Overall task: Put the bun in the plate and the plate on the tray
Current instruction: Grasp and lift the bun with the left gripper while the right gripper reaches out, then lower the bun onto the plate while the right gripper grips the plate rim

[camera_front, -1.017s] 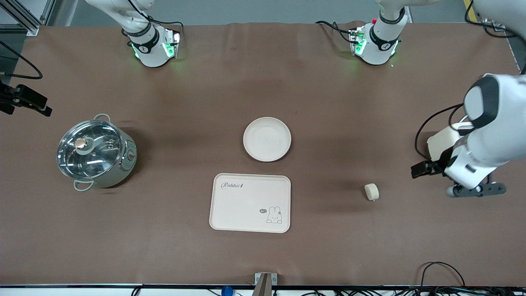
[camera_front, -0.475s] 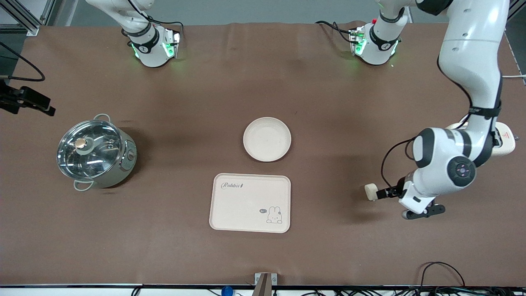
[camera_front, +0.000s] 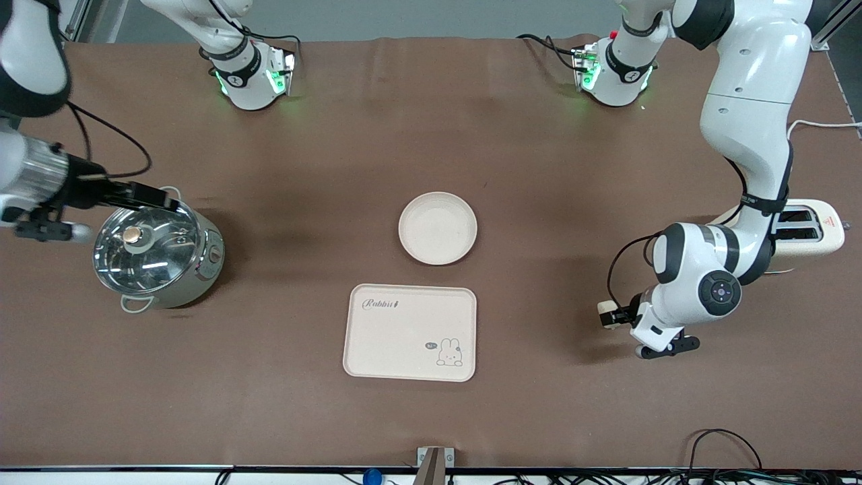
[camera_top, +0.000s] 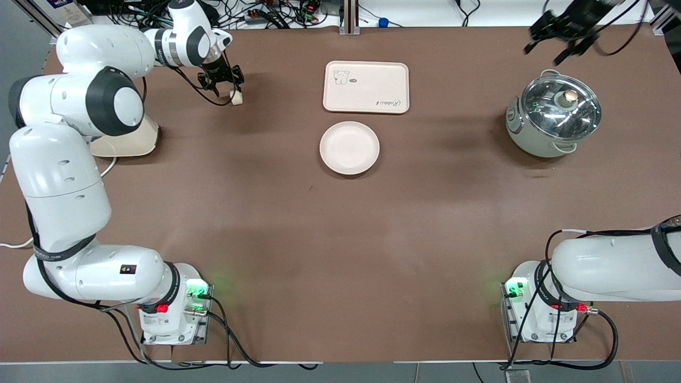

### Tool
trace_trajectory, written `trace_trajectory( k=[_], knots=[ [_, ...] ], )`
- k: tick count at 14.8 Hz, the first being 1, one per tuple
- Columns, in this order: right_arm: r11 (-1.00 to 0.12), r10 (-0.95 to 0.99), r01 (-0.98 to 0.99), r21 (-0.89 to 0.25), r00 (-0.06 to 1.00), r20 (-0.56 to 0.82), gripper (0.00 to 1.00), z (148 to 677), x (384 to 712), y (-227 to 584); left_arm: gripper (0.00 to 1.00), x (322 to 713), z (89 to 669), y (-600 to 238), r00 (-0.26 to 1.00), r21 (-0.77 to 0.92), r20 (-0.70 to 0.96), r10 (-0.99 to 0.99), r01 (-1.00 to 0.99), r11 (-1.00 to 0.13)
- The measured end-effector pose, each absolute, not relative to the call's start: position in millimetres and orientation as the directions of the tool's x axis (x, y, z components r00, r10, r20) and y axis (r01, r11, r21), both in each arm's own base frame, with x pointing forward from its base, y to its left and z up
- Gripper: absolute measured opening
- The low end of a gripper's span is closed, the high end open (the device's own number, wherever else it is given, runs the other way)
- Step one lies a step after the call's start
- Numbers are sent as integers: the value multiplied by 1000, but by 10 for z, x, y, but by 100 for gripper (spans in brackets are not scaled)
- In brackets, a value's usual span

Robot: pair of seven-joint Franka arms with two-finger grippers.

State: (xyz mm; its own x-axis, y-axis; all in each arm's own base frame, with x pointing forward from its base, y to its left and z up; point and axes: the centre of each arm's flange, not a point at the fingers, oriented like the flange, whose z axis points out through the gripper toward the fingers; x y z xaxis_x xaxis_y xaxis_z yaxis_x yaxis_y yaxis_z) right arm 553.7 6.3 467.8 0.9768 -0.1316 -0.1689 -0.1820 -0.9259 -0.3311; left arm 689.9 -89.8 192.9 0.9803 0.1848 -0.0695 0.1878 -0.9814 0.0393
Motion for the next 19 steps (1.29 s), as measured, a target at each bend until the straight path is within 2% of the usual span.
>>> trace_trajectory(
  k=[1,2,6,8,12,16,18,19],
  knots=[
    [-912,-144,-191,-364,978,-154,100,4405,5491,278,82,6900,1923,-903,980,40,-70,186,189,-981],
    [-899,-151,-193,-393,979,-135,100,4121,5407,582,74,6900,1921,-911,980,40,-70,186,189,-981],
    [-868,-180,-187,-461,982,-59,100,3222,4807,2059,30,6914,1951,-969,982,45,-64,180,183,-982],
    [-875,-185,-184,-448,982,-41,100,2819,4516,2590,18,6915,1970,-1050,981,49,-63,183,186,-981],
    [-886,-207,-201,-418,978,-32,98,2281,4292,3056,15,6809,2173,-1571,968,78,-128,218,229,-970],
    [-872,-247,-232,-432,969,-23,89,2093,4373,3421,16,6539,2571,-2446,945,107,-184,270,292,-950],
    [-869,-254,-233,-436,967,-10,79,1999,4420,3611,16,6338,2610,-2934,933,97,-198,301,325,-941],
    [-872,-255,-228,-434,967,5,79,1927,4433,3680,16,6202,2608,-3206,926,85,-205,317,339,-937]
  ],
)
